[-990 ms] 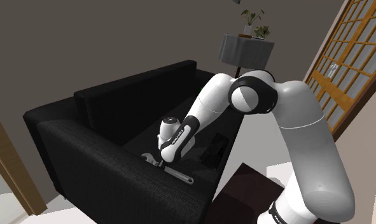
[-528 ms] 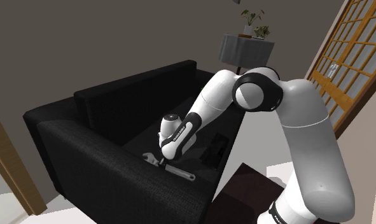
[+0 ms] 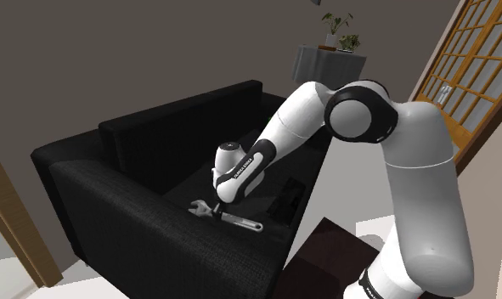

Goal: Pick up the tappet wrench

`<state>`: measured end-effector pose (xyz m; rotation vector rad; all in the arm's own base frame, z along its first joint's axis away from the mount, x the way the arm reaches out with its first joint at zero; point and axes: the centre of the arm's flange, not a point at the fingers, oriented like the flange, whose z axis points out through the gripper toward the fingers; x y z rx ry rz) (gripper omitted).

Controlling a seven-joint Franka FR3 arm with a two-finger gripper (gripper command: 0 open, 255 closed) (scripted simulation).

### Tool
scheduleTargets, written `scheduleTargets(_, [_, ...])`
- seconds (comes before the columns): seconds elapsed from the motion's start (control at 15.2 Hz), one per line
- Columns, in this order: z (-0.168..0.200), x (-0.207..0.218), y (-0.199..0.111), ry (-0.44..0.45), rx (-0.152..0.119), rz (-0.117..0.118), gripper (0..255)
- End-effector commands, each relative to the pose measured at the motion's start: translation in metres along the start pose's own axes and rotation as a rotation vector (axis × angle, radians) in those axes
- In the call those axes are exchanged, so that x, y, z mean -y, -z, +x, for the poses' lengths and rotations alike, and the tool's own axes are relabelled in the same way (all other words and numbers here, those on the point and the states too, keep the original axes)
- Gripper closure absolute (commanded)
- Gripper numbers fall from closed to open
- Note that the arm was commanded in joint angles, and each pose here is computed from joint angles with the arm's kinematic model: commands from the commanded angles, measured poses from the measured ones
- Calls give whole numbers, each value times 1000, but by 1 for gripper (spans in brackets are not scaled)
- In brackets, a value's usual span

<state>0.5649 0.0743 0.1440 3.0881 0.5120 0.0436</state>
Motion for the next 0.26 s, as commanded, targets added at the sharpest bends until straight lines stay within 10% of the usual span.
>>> scheduleTargets(0.0, [1,0,11,0,0,0,255])
scheduleTargets(0.2, [1,0,17,0,0,0,255])
